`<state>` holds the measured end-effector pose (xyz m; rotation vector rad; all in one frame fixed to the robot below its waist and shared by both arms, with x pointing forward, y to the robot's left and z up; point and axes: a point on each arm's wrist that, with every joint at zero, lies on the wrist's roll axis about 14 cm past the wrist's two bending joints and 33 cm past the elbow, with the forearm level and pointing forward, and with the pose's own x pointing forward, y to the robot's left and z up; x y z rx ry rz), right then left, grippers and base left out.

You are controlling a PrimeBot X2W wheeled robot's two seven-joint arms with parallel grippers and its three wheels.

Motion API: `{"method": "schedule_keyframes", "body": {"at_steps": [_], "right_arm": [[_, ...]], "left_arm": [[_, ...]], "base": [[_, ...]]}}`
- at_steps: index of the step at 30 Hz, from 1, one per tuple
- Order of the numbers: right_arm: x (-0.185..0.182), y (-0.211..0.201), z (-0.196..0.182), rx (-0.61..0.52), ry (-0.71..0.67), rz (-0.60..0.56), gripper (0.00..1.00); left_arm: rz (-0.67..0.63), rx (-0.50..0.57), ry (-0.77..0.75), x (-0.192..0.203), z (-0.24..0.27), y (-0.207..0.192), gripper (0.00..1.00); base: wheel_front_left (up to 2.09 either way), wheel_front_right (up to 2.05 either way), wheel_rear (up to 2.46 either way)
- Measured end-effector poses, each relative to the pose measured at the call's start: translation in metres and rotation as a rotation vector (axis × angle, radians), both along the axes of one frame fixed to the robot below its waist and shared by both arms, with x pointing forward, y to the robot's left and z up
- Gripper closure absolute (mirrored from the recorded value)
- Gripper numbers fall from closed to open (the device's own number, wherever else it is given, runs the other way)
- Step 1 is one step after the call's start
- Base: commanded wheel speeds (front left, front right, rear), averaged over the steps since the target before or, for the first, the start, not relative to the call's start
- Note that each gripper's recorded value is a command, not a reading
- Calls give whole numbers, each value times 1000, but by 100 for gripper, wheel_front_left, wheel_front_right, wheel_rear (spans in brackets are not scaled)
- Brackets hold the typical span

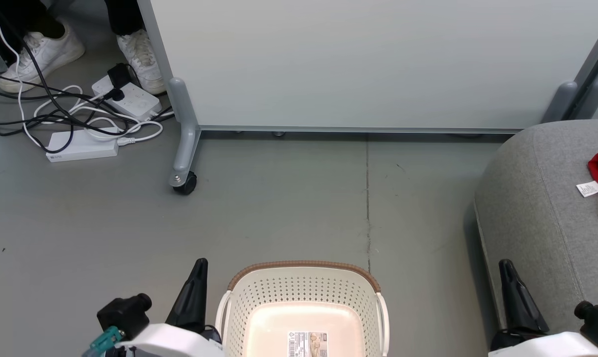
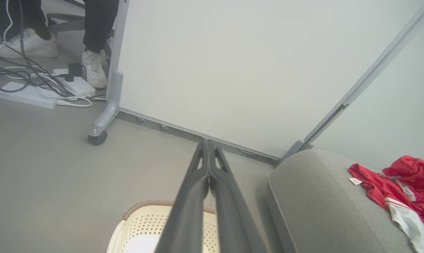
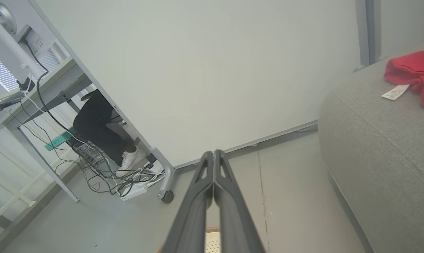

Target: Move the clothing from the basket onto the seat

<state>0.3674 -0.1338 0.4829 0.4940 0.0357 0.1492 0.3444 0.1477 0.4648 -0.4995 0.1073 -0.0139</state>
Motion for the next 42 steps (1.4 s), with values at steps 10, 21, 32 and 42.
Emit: {"method": "schedule_keyframes", "body": {"at_steps": [10, 21, 32, 42], "right_arm": [[4, -12, 3, 149, 24, -47, 100], [5, -27, 3, 306, 51, -98, 100], [7, -37, 5, 437, 62, -129, 100], [7, -48, 6, 543, 70, -158, 100]], "left_arm": [[24, -145, 35, 9, -2, 7, 100], [38, -301, 45, 19, 3, 12, 100], [51, -427, 61, 25, 4, 17, 100], [54, -536, 65, 32, 7, 19, 100]], "base": [[0, 0, 0], [0, 0, 0], [0, 0, 0], [0, 0, 0]]}}
